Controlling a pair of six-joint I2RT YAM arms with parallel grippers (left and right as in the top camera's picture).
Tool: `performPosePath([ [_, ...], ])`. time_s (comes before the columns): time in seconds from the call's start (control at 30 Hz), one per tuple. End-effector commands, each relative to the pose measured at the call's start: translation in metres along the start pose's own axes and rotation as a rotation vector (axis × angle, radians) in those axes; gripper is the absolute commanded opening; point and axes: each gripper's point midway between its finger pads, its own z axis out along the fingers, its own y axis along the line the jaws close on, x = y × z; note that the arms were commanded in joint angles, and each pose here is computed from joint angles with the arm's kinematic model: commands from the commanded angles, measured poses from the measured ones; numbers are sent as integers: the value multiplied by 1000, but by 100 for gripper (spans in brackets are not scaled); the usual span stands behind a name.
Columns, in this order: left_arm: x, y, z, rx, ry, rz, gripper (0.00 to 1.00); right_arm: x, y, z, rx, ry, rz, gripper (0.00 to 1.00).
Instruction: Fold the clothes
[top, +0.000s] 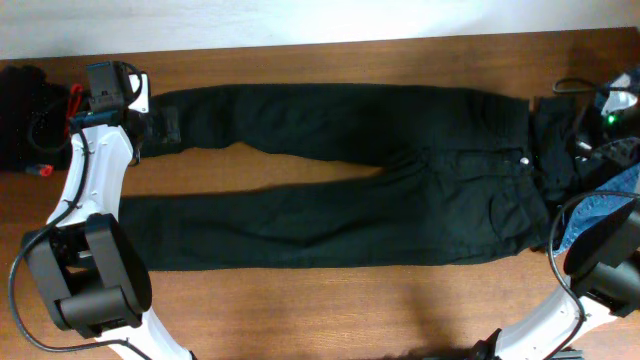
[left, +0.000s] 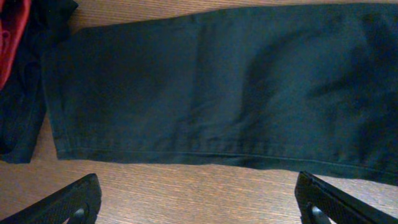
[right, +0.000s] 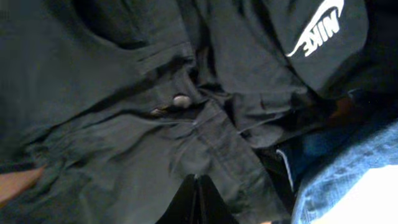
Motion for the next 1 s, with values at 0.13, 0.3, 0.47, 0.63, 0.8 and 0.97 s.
performPosePath([
  [0.13,-13,1,-14,6,-41,-16,99,-2,-7,39,0,-20,0,4],
  [0.3,-13,1,-14,6,-41,-16,99,-10,-14,55,2,-65,7,4],
  [0.47,-13,1,-14,7,-41,-16,99,0,-30,83,58,-34,66,4],
  [0.63,-13,1,-14,7,-41,-16,99,14,-44,115,86,20,91,4],
  [0.8,-13,1,-14,7,-41,-16,99,16,-64,127,183,35,93,4],
  [0.97,-13,1,-14,7,-41,-16,99,11,-88,122,244,7,132,4],
])
